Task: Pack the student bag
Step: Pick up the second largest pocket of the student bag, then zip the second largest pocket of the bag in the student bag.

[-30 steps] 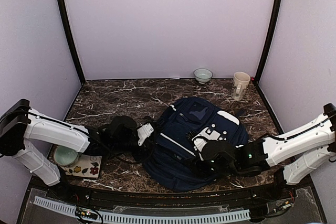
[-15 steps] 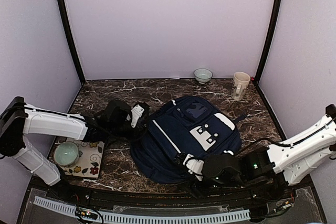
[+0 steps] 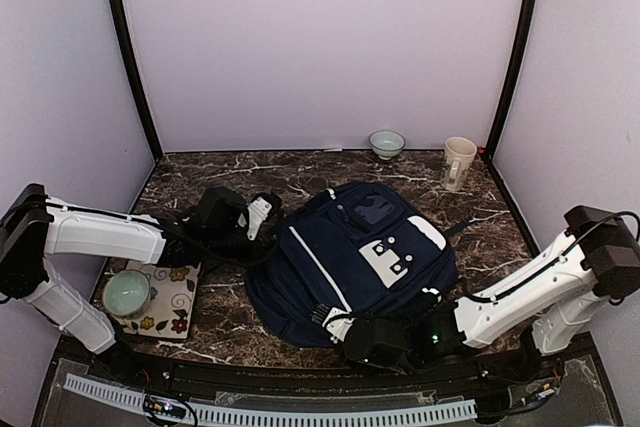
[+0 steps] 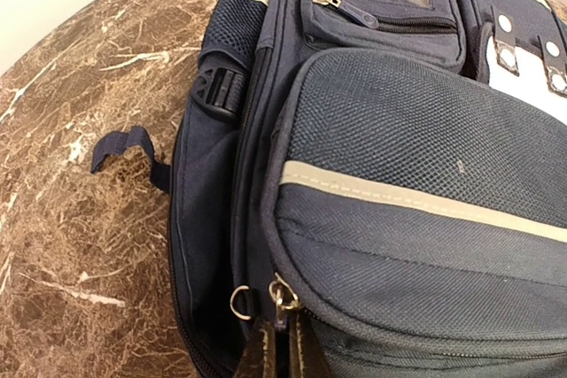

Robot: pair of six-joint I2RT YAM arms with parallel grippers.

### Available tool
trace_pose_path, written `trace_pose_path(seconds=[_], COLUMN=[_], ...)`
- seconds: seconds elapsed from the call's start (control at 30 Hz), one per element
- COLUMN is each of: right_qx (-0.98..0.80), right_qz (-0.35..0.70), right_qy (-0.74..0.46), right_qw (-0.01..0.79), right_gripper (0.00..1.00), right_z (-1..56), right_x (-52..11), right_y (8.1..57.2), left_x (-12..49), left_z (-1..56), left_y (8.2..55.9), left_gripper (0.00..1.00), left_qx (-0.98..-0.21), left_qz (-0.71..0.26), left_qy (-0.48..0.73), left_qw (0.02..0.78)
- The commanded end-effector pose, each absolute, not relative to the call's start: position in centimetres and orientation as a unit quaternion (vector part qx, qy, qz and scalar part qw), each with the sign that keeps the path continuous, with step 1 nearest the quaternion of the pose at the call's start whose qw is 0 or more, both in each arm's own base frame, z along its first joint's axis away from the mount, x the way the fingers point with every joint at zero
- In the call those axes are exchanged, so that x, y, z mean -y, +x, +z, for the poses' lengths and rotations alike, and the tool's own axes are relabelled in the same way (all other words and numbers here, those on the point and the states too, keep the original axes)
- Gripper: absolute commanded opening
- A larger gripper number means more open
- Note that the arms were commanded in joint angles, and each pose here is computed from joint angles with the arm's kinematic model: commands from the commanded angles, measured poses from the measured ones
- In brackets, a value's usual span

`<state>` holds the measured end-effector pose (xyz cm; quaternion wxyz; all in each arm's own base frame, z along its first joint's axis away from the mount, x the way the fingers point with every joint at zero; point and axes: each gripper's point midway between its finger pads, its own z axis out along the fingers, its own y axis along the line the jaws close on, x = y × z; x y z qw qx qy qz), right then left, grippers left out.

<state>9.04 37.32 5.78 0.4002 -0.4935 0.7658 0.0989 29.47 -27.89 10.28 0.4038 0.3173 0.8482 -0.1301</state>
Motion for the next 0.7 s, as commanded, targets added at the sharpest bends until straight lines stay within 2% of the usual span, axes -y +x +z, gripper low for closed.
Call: trace_pose_path(seconds=[0.0, 0.1, 0.13, 0.27, 0.4, 0.53, 0.67], right_qx=[-0.750, -0.747, -0.749, -0.753, -0.756, -0.754, -0.749], right_qz=[0.095, 0.100, 0.110, 0.125, 0.141, 0.154, 0.164], right_qy=[-0.496, -0.494, -0.485, -0.473, -0.461, -0.455, -0.456], right_qw=[0.428, 0.435, 0.438, 0.440, 0.443, 0.447, 0.452], right_gripper=[0.28, 0.13, 0.01, 0.00, 0.00, 0.00, 0.00], right_z=[5.9, 5.9, 6.2, 6.7, 7.3, 7.8, 8.3], right_x=[-39.0, -39.7, -40.2, -40.5, -40.7, -41.0, -41.4], right_y=[9.5, 9.8, 10.5, 11.1, 11.5, 11.6, 11.5], left_x=[27.8, 27.1, 27.4, 26.3, 25.8, 27.0, 30.2], left_z=[11.3, 10.3, 9.4, 9.1, 9.5, 9.6, 10.0], left_y=[29.1, 28.5, 26.6, 25.3, 23.5, 21.5, 19.6], left_gripper=[0.00, 0.00, 0.00, 0.00, 0.00, 0.00, 0.00], left_qx=[-0.841, -0.856, -0.871, -0.889, -0.898, -0.894, -0.872], left_qz=[-0.152, -0.153, -0.166, -0.106, -0.087, -0.117, -0.186], left_qy=[0.312, 0.294, 0.279, 0.265, 0.263, 0.285, 0.320], left_qw=[0.415, 0.397, 0.369, 0.357, 0.342, 0.326, 0.319])
